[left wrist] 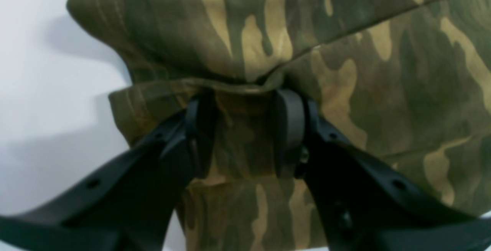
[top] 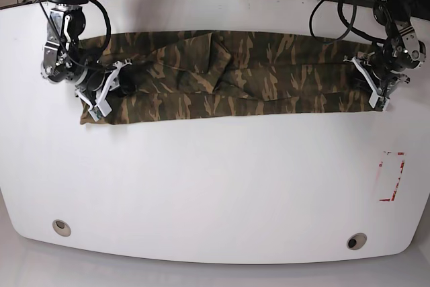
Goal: Layout the t-shirt on the table in an organized manner, then fold the t-shirt properly
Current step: 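Grasp the strip end with the right gripper and pull it outward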
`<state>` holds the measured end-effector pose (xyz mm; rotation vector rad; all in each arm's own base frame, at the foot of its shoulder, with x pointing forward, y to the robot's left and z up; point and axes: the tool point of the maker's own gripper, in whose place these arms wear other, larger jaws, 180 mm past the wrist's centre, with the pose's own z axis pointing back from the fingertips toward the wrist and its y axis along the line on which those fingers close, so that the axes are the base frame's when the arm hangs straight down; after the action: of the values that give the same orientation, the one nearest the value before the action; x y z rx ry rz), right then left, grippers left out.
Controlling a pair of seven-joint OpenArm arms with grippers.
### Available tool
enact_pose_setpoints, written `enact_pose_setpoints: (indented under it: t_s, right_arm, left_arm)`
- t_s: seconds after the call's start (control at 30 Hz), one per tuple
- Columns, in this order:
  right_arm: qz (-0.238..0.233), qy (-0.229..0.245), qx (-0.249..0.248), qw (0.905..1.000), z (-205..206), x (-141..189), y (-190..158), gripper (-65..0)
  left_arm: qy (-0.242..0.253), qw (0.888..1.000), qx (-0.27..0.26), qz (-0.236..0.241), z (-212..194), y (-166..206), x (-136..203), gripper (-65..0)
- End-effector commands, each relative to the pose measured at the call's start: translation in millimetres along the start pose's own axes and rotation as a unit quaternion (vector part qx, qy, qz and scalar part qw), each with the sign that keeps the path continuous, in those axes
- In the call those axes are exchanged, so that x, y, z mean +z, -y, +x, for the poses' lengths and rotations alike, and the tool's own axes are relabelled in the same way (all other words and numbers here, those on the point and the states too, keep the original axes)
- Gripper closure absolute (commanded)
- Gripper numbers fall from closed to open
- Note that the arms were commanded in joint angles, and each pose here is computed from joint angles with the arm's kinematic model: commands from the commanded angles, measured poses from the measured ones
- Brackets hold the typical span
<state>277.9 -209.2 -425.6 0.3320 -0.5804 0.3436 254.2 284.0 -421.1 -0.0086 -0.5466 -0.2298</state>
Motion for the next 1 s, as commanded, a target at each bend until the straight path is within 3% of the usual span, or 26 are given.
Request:
enact_pose_setpoints:
  t_s: [0.0,0.27,0.53,0.97]
  right_arm:
    - [-0.031,-0.039,0.013,0.9987,-10.5,7.6,15.4,-14.6]
    - [-0.071,-0.027,0.079,0.9940,32.5,40.8,8.6,-14.6]
    - [-0.106,-0.001,0.104,0.9889,64.0,69.7,-15.7,-14.6]
    - [-0.032,0.005,0.100,0.9944,56.7,38.2,-81.1,-14.6]
  left_arm:
    - [-0.046,0.999,-0.009,0.009,-19.4,-2.9,-0.7,-23.2]
    - [-0.031,0.999,-0.011,0.014,-4.5,-6.8,-0.5,-23.2]
    - [-0.038,0.999,-0.011,0.015,-3.9,-7.7,0.2,-23.2]
    - [-0.029,0.999,-0.012,0.018,4.6,-10.6,0.9,-23.2]
